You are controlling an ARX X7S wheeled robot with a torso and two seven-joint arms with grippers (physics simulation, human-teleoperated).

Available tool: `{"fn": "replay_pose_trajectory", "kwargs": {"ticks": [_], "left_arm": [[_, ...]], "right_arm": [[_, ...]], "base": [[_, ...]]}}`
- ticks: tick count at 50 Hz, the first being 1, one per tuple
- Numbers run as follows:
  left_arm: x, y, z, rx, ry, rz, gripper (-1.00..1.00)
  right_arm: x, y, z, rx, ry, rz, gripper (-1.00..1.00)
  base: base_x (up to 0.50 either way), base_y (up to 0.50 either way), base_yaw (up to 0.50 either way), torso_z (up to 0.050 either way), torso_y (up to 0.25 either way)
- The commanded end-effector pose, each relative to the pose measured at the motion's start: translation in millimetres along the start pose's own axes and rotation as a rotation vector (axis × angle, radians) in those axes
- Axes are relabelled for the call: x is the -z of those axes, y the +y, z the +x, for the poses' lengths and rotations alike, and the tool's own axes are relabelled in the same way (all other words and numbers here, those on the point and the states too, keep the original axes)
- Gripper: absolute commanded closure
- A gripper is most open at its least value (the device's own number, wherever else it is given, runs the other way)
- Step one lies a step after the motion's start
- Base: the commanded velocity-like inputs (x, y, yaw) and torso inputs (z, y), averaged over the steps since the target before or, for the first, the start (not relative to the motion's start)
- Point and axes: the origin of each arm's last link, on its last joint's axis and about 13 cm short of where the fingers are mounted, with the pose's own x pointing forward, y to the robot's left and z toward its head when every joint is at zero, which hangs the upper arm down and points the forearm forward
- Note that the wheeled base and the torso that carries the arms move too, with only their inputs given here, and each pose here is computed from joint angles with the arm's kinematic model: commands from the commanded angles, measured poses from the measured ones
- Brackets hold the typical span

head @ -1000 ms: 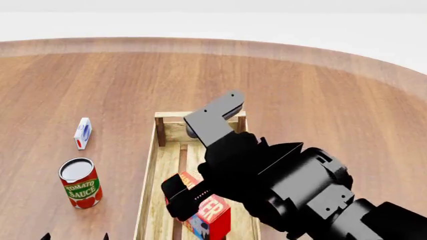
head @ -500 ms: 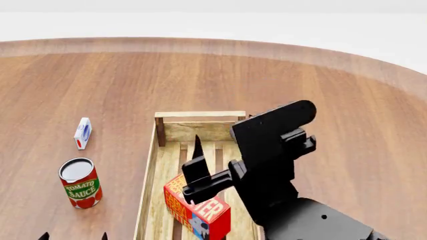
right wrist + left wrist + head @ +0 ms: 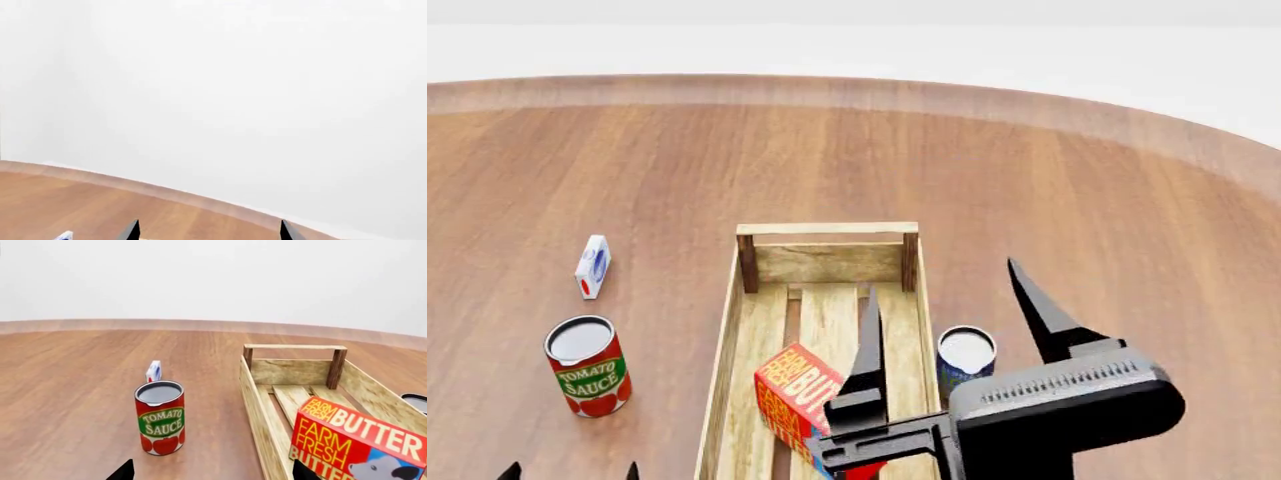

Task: Pick up the butter and put it in the tray.

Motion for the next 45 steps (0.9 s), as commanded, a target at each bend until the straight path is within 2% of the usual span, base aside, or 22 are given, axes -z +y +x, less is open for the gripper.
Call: {"fn": "replay_pose_trajectory", "kwargs": {"ticks": [1,10,14,45], "left_arm": [[-0.9,0.2,0.4,-0.002,-0.006,0.002,-1.0],[-1.8,0.2,1.0,-0.003,-0.006,0.002,-1.0],[-1.3,0.0,0.8,0.0,-0.006,0.004,-1.0],[-4.6,1.1,-0.3,-0.008,-0.029,0.0,-1.0]], "right_arm": [[-3.0,9.0,-26.8,0.063,-0.148,-0.046,-1.0],[9.7,10.7,-33.2,0.076,-0.14,-0.06,-1.0],[9.5,10.3,-36.7,0.084,-0.143,-0.03,-1.0],[15.2,13.3,-37.6,0.07,-0.117,-0.046,-1.0]], "base": [[0.0,0.0,0.0,0.0,0.0],[0.0,0.0,0.0,0.0,0.0],[0.0,0.0,0.0,0.0,0.0],[0.0,0.0,0.0,0.0,0.0]]}}
